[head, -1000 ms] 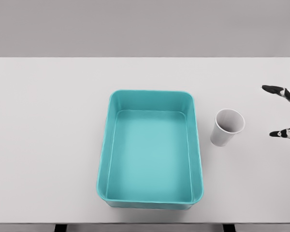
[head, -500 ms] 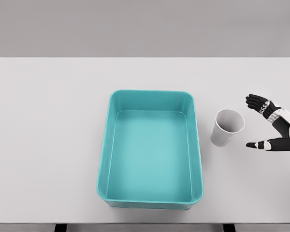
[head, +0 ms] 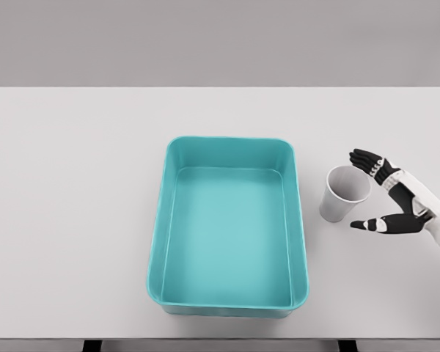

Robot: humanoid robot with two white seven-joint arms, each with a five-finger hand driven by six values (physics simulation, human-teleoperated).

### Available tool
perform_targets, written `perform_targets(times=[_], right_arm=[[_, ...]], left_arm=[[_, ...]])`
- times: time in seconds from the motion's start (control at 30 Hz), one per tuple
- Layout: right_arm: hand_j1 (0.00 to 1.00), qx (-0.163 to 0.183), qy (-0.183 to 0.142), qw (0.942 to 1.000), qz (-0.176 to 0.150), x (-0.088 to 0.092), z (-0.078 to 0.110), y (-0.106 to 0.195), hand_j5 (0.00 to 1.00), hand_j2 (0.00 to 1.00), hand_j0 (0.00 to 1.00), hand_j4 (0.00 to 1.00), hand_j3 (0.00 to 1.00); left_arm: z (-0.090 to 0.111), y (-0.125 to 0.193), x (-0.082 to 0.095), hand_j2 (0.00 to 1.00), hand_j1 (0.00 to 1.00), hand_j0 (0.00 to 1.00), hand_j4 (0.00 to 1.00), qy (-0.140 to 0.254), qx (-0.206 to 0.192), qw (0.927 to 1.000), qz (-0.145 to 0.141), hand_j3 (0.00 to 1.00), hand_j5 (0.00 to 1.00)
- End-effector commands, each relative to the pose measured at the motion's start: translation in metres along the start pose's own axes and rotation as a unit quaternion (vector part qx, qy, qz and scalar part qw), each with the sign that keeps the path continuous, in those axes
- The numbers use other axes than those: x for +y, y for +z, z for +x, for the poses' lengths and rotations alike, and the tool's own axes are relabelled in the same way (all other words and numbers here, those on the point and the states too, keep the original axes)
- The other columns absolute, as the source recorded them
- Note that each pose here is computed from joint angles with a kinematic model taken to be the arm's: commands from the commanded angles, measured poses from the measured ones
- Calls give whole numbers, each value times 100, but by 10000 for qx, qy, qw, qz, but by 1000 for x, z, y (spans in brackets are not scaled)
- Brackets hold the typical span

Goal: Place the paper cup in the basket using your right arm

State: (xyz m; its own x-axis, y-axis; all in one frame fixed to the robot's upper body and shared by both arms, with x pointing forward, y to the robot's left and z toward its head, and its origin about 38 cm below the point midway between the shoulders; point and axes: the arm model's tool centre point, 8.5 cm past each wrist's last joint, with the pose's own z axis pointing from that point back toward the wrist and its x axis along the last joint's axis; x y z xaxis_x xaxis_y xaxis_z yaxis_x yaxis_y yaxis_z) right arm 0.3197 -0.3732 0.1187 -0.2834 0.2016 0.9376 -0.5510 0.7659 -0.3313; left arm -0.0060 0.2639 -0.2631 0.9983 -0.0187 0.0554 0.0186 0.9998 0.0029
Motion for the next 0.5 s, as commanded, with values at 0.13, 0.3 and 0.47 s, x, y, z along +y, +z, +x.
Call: perform_targets(times=[0.13, 0.3, 0.47], right_arm=[[100, -22, -56, 10000, 35, 5, -2, -4, 100, 100, 100, 100, 100], [100, -196, -62, 9997, 88, 7, 1, -21, 100, 100, 100, 100, 100], [100, -190, -77, 9997, 117, 9, 0, -23, 100, 100, 100, 100, 100]], left_arm=[[0, 0, 0, 100, 100, 100, 100, 1, 1, 10000, -1, 100, 100], [0, 0, 0, 100, 100, 100, 100, 1, 1, 10000, -1, 100, 100], [0, 0, 0, 100, 100, 100, 100, -7, 1, 10000, -1, 100, 100]])
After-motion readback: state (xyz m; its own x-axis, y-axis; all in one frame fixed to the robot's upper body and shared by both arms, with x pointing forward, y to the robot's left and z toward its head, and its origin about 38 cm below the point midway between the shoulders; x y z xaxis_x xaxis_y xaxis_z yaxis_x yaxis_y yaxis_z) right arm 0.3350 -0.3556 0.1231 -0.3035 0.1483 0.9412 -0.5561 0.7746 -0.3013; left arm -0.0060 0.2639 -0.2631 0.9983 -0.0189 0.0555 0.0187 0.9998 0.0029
